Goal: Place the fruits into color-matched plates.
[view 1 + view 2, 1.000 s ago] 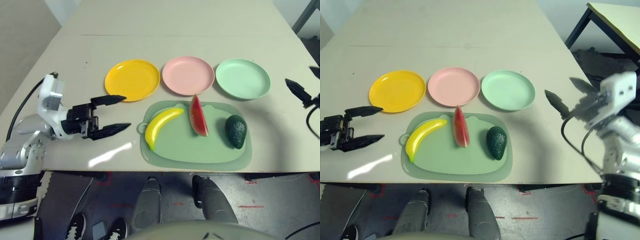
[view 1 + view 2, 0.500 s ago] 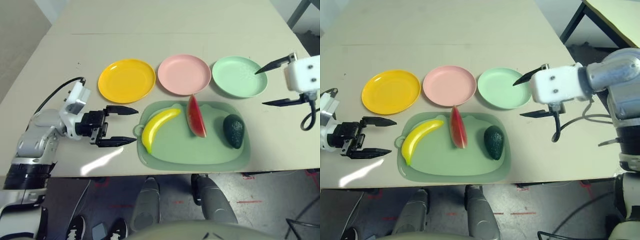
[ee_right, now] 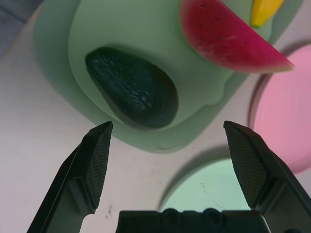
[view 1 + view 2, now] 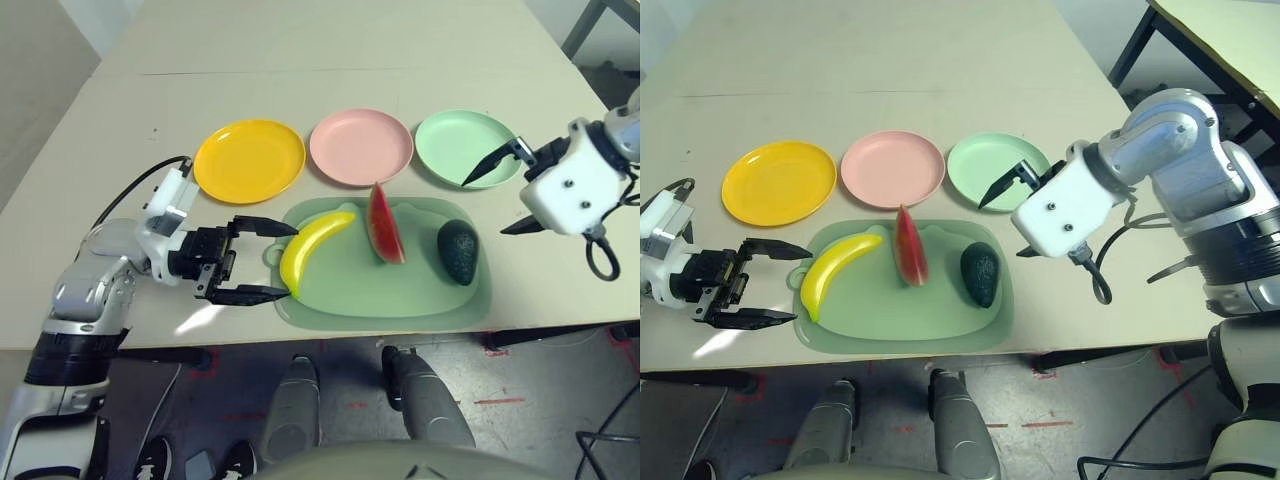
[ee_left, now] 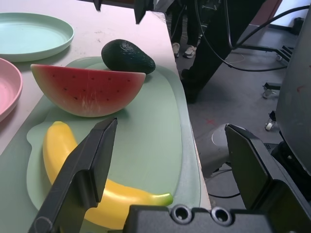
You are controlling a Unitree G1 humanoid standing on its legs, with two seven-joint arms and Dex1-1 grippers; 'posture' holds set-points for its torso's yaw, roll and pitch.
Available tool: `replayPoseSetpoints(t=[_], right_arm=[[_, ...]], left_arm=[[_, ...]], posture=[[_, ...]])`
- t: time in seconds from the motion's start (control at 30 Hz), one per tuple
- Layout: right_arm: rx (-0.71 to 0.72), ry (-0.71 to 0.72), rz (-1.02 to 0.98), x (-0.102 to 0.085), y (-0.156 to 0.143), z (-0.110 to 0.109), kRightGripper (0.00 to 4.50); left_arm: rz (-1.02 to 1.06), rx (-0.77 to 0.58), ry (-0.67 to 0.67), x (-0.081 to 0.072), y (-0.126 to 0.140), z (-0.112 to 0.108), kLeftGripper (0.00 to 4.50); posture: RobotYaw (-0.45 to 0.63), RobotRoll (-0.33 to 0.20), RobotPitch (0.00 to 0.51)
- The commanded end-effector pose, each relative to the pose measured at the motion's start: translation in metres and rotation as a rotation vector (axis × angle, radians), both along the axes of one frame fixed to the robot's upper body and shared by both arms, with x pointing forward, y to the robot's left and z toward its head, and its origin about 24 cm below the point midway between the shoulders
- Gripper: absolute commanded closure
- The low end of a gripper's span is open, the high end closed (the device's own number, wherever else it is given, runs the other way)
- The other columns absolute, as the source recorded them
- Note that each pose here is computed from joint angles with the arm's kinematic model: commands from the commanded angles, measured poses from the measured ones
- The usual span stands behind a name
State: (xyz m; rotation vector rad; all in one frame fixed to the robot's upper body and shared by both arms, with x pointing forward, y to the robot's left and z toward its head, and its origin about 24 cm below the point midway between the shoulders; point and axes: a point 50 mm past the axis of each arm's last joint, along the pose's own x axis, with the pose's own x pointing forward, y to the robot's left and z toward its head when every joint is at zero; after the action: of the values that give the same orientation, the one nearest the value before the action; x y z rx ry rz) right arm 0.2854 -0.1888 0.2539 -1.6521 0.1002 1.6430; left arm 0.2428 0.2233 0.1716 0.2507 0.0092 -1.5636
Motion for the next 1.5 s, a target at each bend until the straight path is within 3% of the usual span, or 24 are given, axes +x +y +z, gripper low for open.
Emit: replayPoseSetpoints(t=[0.03,0.67,1.5], right_arm=[[-0.016,0.032,0.018,-0.002,0.003,-0.006,0.03],[-0.054,0.104,0.002,0.007,-0.002,-0.039,0.03],[-0.04,0.139,-0.002,0.013,0.015,-0.057,0.03]], left_arm=[[-0.019,0.008,0.009,0.0,-0.002,-0.002,0.0],[-0.004,0.061,0.014,-0.007,0.001,-0.014,0.0],[-0.017,0.105,0.017,-0.006,0.003,-0.016,0.0]], posture=[[-0.11,0.0,0.209],[-0.08,0.0,0.203],[-0.08,0.0,0.206]])
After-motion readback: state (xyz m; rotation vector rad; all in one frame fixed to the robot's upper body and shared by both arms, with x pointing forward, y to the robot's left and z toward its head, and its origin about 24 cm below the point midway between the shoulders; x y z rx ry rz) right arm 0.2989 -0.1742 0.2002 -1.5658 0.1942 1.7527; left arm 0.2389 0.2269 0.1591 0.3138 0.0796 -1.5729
